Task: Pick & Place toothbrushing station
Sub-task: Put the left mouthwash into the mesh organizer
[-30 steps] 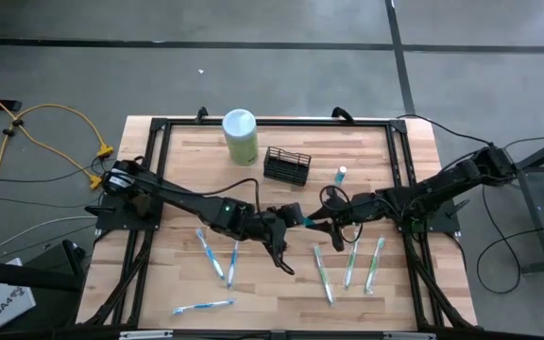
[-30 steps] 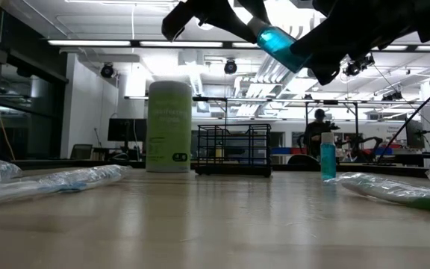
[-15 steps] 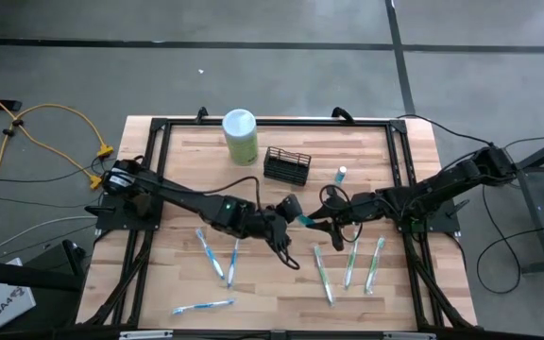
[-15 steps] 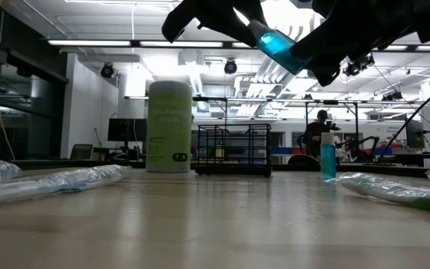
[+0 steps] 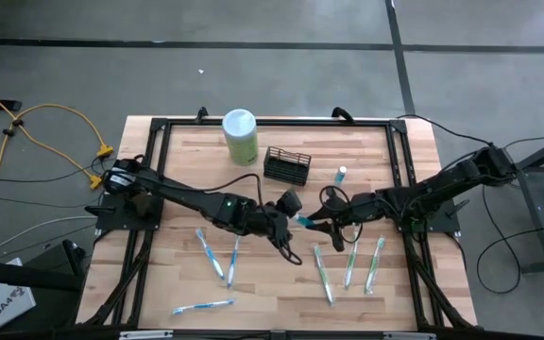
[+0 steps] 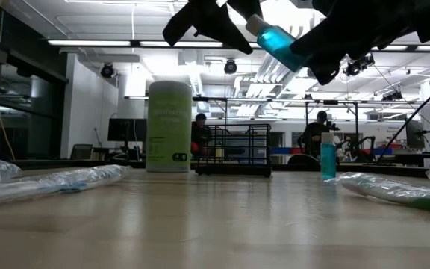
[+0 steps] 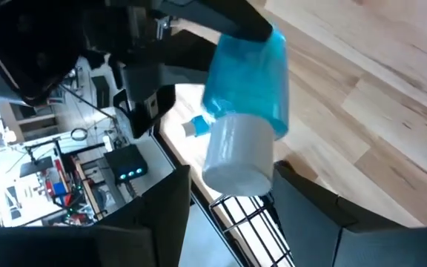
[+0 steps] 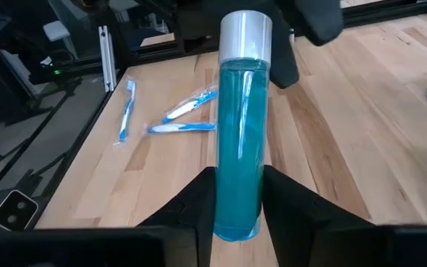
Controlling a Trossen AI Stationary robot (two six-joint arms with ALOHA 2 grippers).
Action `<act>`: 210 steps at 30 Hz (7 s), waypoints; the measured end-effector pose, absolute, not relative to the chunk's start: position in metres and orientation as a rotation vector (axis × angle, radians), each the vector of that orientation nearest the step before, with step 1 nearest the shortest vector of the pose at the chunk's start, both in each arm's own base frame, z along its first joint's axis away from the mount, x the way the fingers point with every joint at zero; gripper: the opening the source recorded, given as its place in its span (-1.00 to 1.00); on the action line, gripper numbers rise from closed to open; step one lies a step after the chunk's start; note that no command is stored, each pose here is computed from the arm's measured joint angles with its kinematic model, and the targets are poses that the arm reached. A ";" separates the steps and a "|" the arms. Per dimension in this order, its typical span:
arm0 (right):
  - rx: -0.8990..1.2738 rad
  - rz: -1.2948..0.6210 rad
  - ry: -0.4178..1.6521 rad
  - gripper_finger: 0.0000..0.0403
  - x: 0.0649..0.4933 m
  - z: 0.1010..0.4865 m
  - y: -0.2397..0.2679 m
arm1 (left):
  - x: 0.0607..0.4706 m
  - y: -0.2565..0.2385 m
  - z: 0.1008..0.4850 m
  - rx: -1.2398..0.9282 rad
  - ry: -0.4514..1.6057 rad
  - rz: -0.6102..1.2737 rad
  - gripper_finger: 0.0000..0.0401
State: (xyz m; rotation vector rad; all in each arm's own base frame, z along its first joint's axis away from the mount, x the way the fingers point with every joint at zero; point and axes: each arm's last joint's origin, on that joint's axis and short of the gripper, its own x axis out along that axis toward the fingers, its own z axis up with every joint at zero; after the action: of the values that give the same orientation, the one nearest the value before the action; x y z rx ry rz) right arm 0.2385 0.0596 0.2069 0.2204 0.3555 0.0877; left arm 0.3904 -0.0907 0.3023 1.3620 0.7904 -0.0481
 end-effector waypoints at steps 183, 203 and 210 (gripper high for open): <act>0.047 0.105 0.040 -0.65 0.241 0.236 0.072 | 0.374 -0.051 0.363 0.081 0.438 -0.175 -0.25; 0.050 0.106 0.041 -0.65 0.241 0.236 0.072 | 0.374 -0.052 0.363 0.053 0.444 -0.169 -0.57; 0.048 0.076 0.040 -0.51 0.241 0.236 0.071 | 0.374 -0.054 0.363 0.054 0.443 -0.171 -0.57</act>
State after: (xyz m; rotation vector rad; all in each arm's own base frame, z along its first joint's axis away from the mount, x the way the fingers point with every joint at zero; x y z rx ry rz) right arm 0.2407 0.0712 0.2355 0.0483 0.0395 0.0756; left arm 0.3736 -0.0540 0.3632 0.0538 0.4430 -0.1714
